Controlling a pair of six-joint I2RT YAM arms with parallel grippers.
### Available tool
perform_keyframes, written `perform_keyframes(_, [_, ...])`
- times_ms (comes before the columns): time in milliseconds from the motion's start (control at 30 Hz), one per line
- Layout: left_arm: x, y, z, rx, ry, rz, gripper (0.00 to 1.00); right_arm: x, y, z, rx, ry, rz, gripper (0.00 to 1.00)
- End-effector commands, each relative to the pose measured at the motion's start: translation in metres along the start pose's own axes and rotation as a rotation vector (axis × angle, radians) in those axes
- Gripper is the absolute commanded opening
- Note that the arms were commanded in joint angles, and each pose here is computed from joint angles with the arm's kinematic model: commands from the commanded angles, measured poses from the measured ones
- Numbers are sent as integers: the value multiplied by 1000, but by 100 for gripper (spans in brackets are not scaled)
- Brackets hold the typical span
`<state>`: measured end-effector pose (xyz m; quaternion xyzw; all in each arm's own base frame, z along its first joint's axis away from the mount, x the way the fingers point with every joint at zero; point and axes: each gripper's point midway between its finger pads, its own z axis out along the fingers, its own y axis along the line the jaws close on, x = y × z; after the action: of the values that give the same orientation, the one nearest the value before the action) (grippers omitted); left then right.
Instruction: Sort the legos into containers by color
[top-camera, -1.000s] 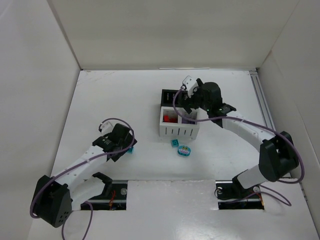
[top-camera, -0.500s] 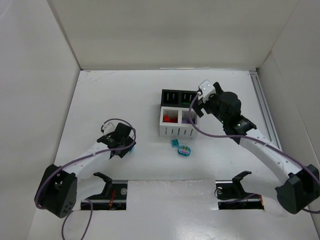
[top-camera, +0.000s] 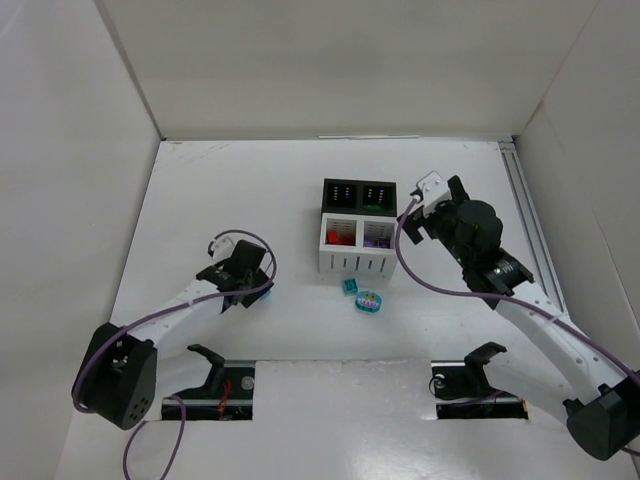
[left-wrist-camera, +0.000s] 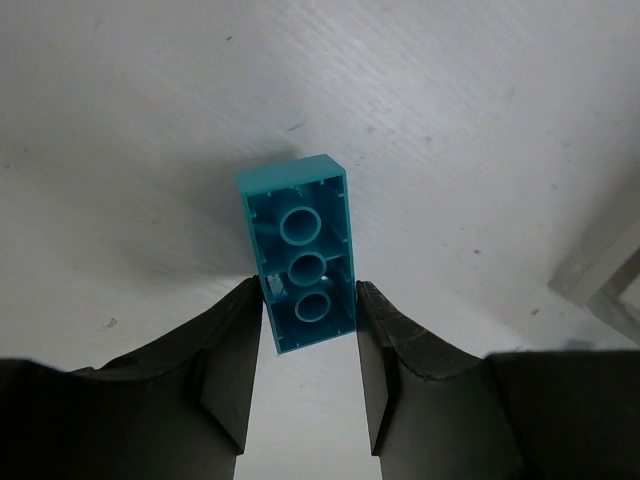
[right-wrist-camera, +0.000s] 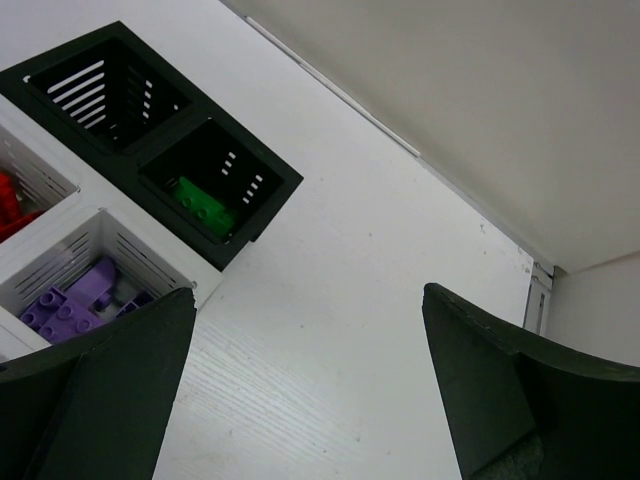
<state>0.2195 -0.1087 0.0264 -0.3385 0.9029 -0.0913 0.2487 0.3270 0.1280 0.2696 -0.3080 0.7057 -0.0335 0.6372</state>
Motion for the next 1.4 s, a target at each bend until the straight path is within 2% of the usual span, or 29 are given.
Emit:
perform_keyframes(0, [-34,-45,-30,159,-94,89,15,3,-5,-6,30,-1,19,100])
perform_keyframes(100, [-66,-106,-69,361,-213,164,15,8,-3,-9,28,3,18,100])
perform_keyframes(133, [-74,-119,-79,405,-257,245,15,10,-7,-11,44,11,20,100])
perform_keyframes(167, [-89,-145,-103,490,-303,269,15,15,-5,-13,37,26,17,100])
perform_keyframes(267, [-110,-194,-129,610,-376,375,15,21,-3,-20,30,43,15,100])
perform_keyframes(400, [-119,-244,-129,693,-413,485,15,28,1,-32,14,52,13,100])
perform_keyframes(433, [-110,-258,-119,729,-375,532,15,33,5,-34,-2,64,11,100])
perform_keyframes(533, [-113,-286,-122,786,-385,601,15,34,11,-44,-44,63,0,100])
perform_keyframes(600, [-109,-297,-104,773,-371,631,15,44,20,-49,-80,95,4,100])
perform_keyframes(633, [-114,-310,-112,799,-386,642,15,53,25,-50,-91,121,17,100])
perform_keyframes(700, [-100,-319,-98,796,-343,695,17,65,36,-52,-129,160,18,100])
perform_keyframes(767, [-96,-333,-102,813,-344,714,20,75,45,-53,-147,187,38,100])
perform_keyframes(867, [-89,-341,-85,775,-331,734,25,87,60,-56,-186,217,66,100])
perform_keyframes(1000, [-80,-333,-50,659,-272,743,30,86,82,-58,-251,196,96,100])
perform_keyframes(1033, [-82,-336,-53,666,-280,740,30,92,82,-58,-238,213,102,100])
perform_keyframes(1200, [-68,-329,-45,671,-241,740,43,92,94,-59,-273,221,77,100])
perform_keyframes(1367, [-60,-329,-56,692,-241,750,57,90,132,-56,-393,192,45,100])
